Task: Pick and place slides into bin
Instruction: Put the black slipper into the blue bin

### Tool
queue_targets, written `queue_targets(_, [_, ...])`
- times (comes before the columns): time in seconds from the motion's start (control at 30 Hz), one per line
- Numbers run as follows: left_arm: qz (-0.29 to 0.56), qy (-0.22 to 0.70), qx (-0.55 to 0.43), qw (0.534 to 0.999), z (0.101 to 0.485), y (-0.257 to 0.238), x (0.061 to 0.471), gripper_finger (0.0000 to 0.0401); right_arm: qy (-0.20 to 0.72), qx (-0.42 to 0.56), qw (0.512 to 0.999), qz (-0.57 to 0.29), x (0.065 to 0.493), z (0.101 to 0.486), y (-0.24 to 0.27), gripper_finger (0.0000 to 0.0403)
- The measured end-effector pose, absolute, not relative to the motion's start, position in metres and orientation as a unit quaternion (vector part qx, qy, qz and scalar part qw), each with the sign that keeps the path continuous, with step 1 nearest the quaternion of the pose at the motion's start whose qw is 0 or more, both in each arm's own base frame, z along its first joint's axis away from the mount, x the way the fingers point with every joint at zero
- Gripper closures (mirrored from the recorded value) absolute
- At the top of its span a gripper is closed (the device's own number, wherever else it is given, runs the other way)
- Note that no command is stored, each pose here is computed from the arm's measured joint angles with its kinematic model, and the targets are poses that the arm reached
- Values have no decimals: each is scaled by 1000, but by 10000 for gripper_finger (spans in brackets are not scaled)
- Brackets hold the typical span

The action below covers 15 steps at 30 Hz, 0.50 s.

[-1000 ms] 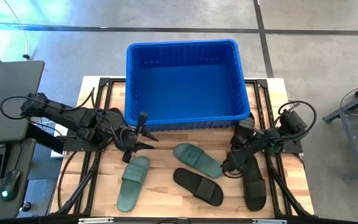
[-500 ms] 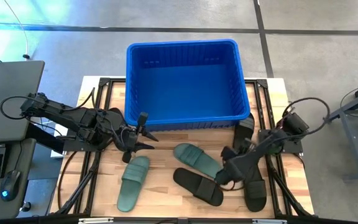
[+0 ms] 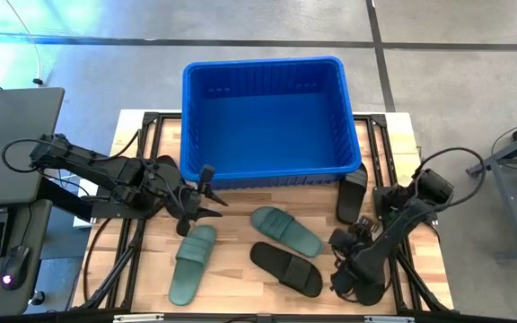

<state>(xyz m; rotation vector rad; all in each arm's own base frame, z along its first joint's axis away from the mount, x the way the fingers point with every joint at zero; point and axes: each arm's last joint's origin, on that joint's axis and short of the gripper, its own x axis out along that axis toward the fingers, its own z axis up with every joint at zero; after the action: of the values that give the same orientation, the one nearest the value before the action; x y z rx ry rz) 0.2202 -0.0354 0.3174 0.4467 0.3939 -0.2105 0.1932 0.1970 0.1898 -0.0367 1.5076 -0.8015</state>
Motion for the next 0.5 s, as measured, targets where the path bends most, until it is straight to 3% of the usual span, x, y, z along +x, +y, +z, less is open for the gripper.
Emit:
queue_targets(0.27, [-101,209,197,953,312,-36,224,274,681,-18,605,-412,197,151,149,263])
queue_targets(0.5, [-102,216,195,951,308,-37,230,274,715,17,595,-368,208,137,131,263])
